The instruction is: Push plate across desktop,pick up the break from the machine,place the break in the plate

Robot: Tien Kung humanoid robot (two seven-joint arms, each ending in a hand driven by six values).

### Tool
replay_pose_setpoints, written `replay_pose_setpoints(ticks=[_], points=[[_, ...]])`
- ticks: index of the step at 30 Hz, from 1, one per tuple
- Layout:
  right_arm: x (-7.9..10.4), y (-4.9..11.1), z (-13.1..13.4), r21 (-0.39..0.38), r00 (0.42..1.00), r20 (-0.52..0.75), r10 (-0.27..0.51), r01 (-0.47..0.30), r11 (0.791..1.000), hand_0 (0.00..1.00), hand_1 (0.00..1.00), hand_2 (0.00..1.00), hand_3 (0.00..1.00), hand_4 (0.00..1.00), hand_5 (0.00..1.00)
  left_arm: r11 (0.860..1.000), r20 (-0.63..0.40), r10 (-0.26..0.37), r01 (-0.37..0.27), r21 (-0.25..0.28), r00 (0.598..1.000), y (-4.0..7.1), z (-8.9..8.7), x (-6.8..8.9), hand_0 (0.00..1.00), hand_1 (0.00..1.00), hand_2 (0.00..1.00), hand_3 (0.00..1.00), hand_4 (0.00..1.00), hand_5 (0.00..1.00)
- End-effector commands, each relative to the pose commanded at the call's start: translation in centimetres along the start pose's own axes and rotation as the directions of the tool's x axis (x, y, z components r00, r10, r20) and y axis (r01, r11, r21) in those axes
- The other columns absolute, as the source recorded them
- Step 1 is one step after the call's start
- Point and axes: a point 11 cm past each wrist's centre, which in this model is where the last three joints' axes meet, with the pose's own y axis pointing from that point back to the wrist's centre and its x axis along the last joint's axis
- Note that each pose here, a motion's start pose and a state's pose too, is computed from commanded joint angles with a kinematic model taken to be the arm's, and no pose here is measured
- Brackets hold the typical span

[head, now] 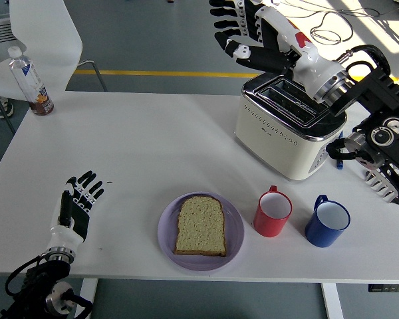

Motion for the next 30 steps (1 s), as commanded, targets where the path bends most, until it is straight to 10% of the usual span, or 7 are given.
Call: replay_pose_setpoints(ticks=[7, 14, 20, 30], points=[[8.3, 3.0, 0.9, -0.011, 0.953, 0.126, 0.276, -0.277, 0.961, 0.734, 0.727, 0.777, 0.780, 0.573, 0.368, 1.000, -0.001, 0.000, 0.000, -0.002, 1.000, 0.0, 0.0, 0.0, 0.784, 0.759, 0.823, 0.701, 0.417, 0.939], [15.9, 10.2, 6.6, -0.186, 0.711, 0.386, 0.588, -0.565, 0.804, 0.734, 0.728, 0.774, 0.776, 0.543, 0.380, 1.000, -0.003, 0.011, -0.011, 0.001, 1.000, 0.3, -0.2, 0.4, 0.783, 0.758, 0.821, 0.697, 0.425, 0.953], [16.8, 15.2, 11.2, -0.331, 0.620, 0.396, 0.677, -0.591, 0.736, 0.730, 0.735, 0.769, 0.770, 0.531, 0.396, 1.000, -0.004, 0.011, -0.011, -0.001, 1.000, 0.5, -0.1, 0.4, 0.782, 0.757, 0.820, 0.697, 0.425, 0.956], [16.0, 20.1, 14.9, -0.419, 0.558, 0.387, 0.734, -0.602, 0.679, 0.728, 0.733, 0.760, 0.764, 0.525, 0.389, 1.000, -0.003, 0.007, -0.007, -0.008, 1.000, 0.5, 0.1, 0.3, 0.781, 0.756, 0.819, 0.698, 0.427, 0.959]])
